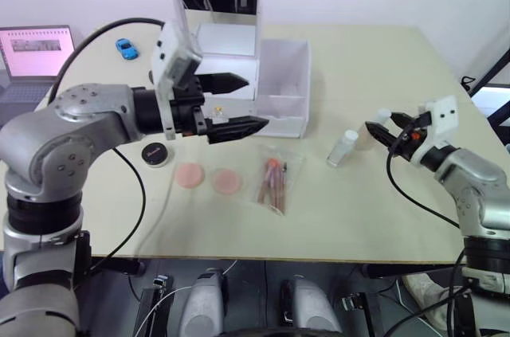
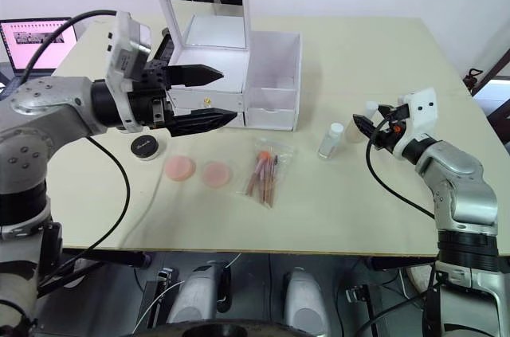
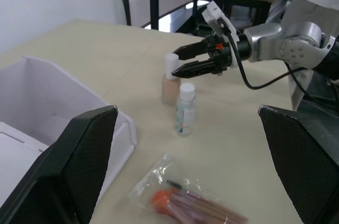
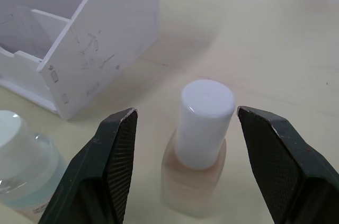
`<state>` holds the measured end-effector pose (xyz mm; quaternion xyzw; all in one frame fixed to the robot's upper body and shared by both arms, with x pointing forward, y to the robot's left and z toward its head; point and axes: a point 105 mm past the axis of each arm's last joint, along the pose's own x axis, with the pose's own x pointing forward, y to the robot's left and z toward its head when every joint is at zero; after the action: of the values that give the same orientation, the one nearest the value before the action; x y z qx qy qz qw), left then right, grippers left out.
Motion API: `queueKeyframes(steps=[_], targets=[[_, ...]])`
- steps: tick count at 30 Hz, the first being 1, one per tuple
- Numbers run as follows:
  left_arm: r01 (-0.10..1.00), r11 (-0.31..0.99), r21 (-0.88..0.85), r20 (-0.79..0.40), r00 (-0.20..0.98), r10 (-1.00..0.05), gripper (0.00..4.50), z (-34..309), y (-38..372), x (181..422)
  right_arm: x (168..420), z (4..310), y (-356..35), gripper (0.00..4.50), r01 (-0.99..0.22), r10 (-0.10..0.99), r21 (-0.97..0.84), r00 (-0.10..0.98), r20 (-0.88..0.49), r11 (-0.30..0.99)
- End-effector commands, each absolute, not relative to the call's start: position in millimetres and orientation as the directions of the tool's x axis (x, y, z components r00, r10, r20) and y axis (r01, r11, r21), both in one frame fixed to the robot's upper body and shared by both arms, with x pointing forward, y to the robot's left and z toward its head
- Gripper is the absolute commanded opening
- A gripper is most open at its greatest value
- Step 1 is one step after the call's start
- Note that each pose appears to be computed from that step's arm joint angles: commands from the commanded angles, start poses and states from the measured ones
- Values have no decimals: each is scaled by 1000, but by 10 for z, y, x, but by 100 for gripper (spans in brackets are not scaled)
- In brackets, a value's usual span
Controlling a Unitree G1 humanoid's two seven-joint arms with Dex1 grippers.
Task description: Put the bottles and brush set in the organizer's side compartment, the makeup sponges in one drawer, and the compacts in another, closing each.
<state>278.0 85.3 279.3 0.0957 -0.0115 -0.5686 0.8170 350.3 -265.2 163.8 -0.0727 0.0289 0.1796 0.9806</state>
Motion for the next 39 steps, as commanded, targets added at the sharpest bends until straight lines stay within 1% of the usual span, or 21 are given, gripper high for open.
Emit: queueKeyframes(steps=[1, 3, 5, 8, 9, 13, 16, 19, 22, 23, 25, 27, 29, 32, 34, 36, 39], targets=[[912, 348, 215, -64, 369, -927, 450, 2886, 885, 2746, 3546, 1751, -2668, 318, -336, 336, -151, 941, -31, 930], [912, 358, 202, -55, 375, -925, 450, 2885, 895, 2755, 3558, 1753, -2664, 318, -341, 340, -155, 940, -30, 927], [910, 363, 202, -61, 382, -922, 450, 2863, 907, 2764, 3575, 1738, -2684, 264, -334, 333, -167, 942, -36, 928], [910, 362, 203, -64, 381, -922, 450, 2857, 909, 2764, 3598, 1733, -2734, 146, -312, 310, -177, 950, -38, 933], [910, 363, 203, -63, 382, -922, 450, 2859, 909, 2767, 3602, 1735, -2739, 90, -310, 308, -173, 951, -35, 935], [909, 364, 202, -63, 383, -922, 450, 2854, 908, 2778, 3598, 1751, -2741, 90, -314, 314, -175, 949, -28, 933], [909, 366, 201, -63, 385, -921, 450, 2854, 911, 2783, 3585, 1826, -2740, 90, -321, 324, -174, 946, -11, 931], [903, 381, 199, -61, 399, -915, 450, 2847, 939, 2804, 3580, 1977, -2737, 90, -330, 340, -187, 940, 19, 925], [891, 406, 203, -62, 425, -903, 450, 2837, 1002, 2831, 3586, 2245, -2653, 90, -367, 386, -193, 920, 72, 910], [884, 421, 205, -61, 441, -896, 450, 2829, 1038, 2845, 3591, 2365, -2566, 90, -400, 424, -215, 902, 80, 891], [874, 440, 205, -58, 460, -886, 450, 2816, 1082, 2860, 3581, 2482, -2411, 90, -460, 492, -276, 869, 58, 844], [870, 450, 204, -64, 470, -880, 450, 2782, 1116, 2848, 3610, 2717, -2189, 90, -502, 552, -308, 827, 102, 808], [860, 468, 205, -60, 488, -871, 450, 2765, 1148, 2848, 3664, 2891, -2045, 90, -499, 568, -345, 813, 133, 795], [846, 491, 209, -59, 512, -857, 450, 2737, 1192, 2848, 3708, 3035, -1853, 90, -512, 592, -355, 789, 165, 782], [832, 515, 208, -57, 536, -842, 450, 2712, 1234, 2843, 3763, 3085, -1639, 90, -494, 596, -417, 786, 160, 763], [817, 541, 198, -53, 561, -826, 450, 2692, 1272, 2838, 3842, 3112, -1474, 90, -446, 567, -470, 809, 153, 762], [799, 571, 190, -55, 589, -806, 450, 2655, 1336, 2818, 3820, 3159, -1173, 90, -548, 604, -313, 788, 118, 776]])
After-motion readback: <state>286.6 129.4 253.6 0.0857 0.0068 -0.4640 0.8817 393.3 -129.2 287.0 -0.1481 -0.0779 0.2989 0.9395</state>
